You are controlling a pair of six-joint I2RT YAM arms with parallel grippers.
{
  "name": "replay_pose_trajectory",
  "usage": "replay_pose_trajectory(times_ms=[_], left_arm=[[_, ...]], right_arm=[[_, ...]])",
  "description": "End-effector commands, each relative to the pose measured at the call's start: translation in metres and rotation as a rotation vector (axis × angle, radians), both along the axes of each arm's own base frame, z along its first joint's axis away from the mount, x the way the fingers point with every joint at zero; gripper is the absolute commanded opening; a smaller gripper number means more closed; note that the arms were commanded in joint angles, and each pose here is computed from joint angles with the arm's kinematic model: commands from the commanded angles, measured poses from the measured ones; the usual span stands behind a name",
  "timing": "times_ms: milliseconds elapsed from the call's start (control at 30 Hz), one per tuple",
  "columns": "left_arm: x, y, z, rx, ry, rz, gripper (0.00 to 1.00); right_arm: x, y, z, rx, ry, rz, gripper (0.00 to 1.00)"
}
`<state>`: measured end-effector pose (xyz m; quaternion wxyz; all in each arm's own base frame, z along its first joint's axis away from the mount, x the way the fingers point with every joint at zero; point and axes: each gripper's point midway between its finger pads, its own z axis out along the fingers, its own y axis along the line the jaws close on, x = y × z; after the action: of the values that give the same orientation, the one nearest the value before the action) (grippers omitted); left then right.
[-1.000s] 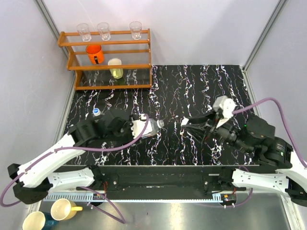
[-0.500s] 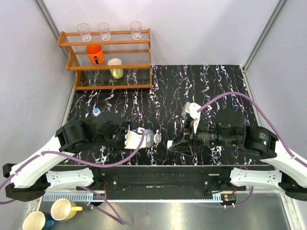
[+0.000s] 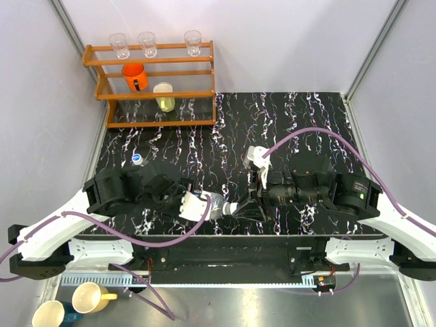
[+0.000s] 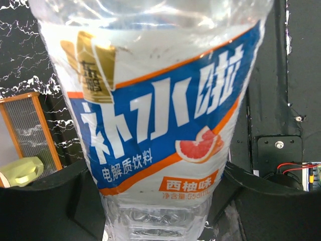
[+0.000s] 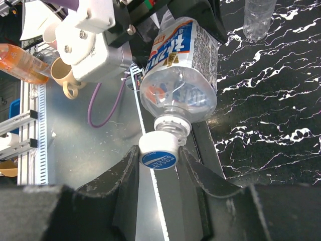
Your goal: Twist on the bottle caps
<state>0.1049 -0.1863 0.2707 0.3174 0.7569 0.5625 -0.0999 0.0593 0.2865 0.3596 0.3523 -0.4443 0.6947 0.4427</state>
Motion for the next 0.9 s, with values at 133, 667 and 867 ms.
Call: replay_pose_trajectory(times_ms=[133,667,867], left_arm=[[0.004,-0.016,0.024,-0.076,-0.019,0.01,0.56],[0.007,-0.019,0.025,-0.091,-0.002,0.06,0.54],[0.008,-0.019,0.025,-0.093,-0.007,0.07,0.54]], right_arm=[[0.0,0.001,0.015,0.037,-0.036,0.009,0.18],[0.018,-0.006,0.013,0.03,-0.097,-0.087,0.17],[0.016,-0.001,0.009,0.021,-0.086,-0.065,0.17]])
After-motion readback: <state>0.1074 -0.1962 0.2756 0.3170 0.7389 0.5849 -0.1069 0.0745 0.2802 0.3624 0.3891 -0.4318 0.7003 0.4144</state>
